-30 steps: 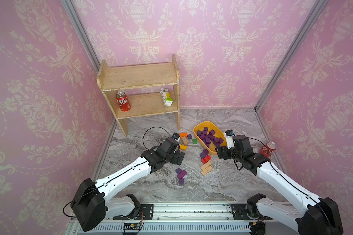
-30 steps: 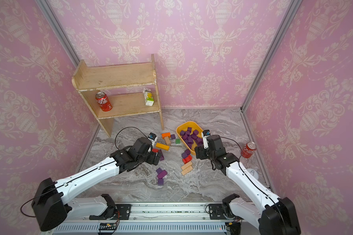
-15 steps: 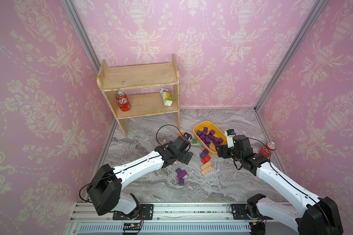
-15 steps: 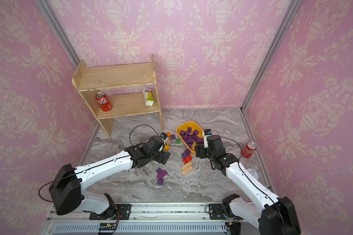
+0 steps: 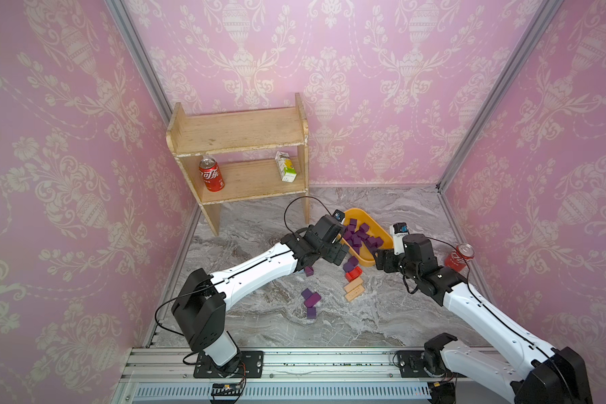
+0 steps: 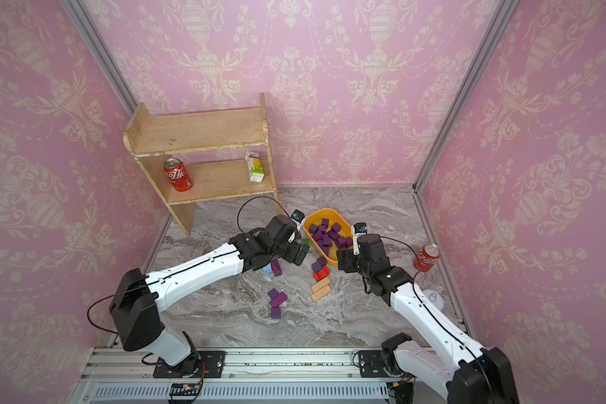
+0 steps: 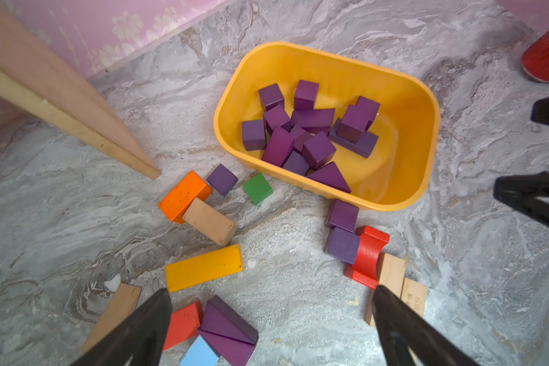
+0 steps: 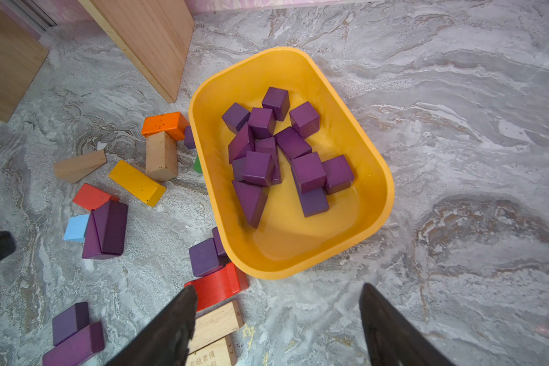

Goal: Pick purple bricks into the storage bin
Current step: Pick up the building block from the center of the board.

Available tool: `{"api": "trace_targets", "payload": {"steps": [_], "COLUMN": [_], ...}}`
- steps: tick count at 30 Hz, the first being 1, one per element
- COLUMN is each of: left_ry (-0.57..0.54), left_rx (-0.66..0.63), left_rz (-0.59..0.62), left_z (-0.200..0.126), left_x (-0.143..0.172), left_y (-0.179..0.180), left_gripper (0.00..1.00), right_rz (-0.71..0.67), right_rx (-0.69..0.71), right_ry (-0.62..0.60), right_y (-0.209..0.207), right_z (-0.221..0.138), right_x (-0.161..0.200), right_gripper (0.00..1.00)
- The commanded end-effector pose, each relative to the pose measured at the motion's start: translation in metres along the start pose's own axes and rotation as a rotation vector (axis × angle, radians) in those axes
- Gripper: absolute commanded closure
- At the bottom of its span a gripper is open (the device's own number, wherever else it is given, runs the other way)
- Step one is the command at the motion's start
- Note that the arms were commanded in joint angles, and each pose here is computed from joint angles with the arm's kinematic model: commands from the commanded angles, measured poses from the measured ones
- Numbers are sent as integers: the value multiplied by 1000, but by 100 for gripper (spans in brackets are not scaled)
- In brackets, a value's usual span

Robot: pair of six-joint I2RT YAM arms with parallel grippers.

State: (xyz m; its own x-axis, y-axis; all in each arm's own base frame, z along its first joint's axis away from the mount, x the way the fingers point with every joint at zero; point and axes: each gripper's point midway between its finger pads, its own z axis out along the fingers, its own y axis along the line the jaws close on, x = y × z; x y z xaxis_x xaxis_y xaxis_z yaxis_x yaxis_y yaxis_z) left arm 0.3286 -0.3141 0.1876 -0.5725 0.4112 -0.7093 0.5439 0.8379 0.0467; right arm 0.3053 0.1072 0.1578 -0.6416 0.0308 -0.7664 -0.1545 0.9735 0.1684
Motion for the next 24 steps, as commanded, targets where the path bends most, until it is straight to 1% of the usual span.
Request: {"api": "trace_targets", "payload": {"steps": [1,5,7,9,10,12,14,16,19,24], "left_ry": [71,77,97,163,208,284,330,350,360,315], "left_rx": [-17,-22,-46,-66,-75,-127,-163,-164,-143,-155], "left_rz": [68,54,52,45,67,151,203,213,128,-54], "left_z": [0,-13,-23,-31,-36,-53,-68,-79,-84,-81], "left_x": [19,36,52,77,89,112,127,140,156,169], "left_y": [-4,-8,-7,-5,-5,-6,-8,-14,-21,-20], "left_gripper": [1,1,1,1,1,1,1,1,1,1], "right_rz": [20,27,27,20,15,16,19,17,12,0], "right_rx": [4,-17,-35,-65,-88,-115,-124,-132,-127,-113], "right_ry": [7,44,54,60,65,84,113,134,151,133], "right_y": [-1,4,7,12,16,21,23,26,25,22], "right_z": [4,12,15,19,21,27,34,38,41,39], "right_x": [7,12,15,18,19,23,26,27,30,29], "right_gripper": [18,18,18,18,18,18,18,18,18,18]}}
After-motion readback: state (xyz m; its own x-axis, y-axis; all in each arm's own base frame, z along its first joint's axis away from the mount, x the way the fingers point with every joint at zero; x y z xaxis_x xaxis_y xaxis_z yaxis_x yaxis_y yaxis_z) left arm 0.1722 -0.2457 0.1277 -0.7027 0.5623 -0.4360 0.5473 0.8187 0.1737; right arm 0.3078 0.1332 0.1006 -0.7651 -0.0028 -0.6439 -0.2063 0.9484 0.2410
